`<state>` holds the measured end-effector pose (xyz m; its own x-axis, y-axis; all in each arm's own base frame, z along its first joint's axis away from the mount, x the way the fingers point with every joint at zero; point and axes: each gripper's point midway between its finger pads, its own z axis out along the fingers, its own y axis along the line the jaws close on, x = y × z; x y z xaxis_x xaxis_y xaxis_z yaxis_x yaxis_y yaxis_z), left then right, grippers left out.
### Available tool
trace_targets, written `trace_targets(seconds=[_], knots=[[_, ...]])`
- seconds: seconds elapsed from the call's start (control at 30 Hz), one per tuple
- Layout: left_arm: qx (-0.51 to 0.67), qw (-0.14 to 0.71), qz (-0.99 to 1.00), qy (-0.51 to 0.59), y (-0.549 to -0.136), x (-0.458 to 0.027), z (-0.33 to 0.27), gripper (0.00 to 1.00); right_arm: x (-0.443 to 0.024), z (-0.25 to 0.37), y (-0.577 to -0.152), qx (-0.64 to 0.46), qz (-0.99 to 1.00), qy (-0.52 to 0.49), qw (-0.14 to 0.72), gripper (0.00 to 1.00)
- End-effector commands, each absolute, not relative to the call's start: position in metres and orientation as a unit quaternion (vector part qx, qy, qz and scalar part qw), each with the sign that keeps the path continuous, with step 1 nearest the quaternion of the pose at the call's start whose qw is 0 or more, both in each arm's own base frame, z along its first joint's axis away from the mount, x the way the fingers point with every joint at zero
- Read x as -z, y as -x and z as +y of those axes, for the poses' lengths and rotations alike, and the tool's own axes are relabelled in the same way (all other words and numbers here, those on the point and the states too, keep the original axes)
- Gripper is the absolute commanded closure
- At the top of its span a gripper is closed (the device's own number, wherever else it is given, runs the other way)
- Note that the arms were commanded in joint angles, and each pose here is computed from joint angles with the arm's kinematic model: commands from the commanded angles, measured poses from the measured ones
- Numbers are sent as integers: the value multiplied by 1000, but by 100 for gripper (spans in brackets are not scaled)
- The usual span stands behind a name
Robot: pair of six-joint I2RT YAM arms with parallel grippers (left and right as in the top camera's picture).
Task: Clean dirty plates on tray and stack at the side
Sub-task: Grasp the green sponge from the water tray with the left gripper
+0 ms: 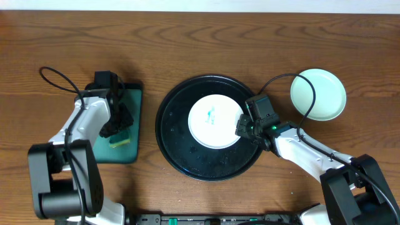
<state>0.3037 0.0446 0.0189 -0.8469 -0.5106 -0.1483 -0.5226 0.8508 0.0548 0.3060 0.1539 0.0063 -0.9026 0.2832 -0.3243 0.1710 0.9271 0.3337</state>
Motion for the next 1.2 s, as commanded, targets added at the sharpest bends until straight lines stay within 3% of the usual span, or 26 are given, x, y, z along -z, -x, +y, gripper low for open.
trace_targets(seconds=[0.0,0.5,0.63,0.9,1.1,1.13,1.17], knots=[[-72,90,955,274,-303,-35,55,54,-3,154,-303,-152,966,-111,177,99],[-74,90,949,294,-298,-17,64,53,-2,154,-302,-151,967,-111,175,99],[-75,88,946,304,-296,-12,70,61,-2,156,-301,-157,967,-107,172,99],[-56,77,951,293,-299,0,64,64,-3,159,-300,-165,966,-105,167,99],[-21,72,959,272,-305,9,52,81,-2,160,-299,-167,967,-105,164,99],[-21,72,959,272,-305,9,52,91,-2,159,-298,-166,967,-105,163,99],[-21,72,959,272,-305,9,52,93,-2,159,-298,-166,967,-105,163,99]])
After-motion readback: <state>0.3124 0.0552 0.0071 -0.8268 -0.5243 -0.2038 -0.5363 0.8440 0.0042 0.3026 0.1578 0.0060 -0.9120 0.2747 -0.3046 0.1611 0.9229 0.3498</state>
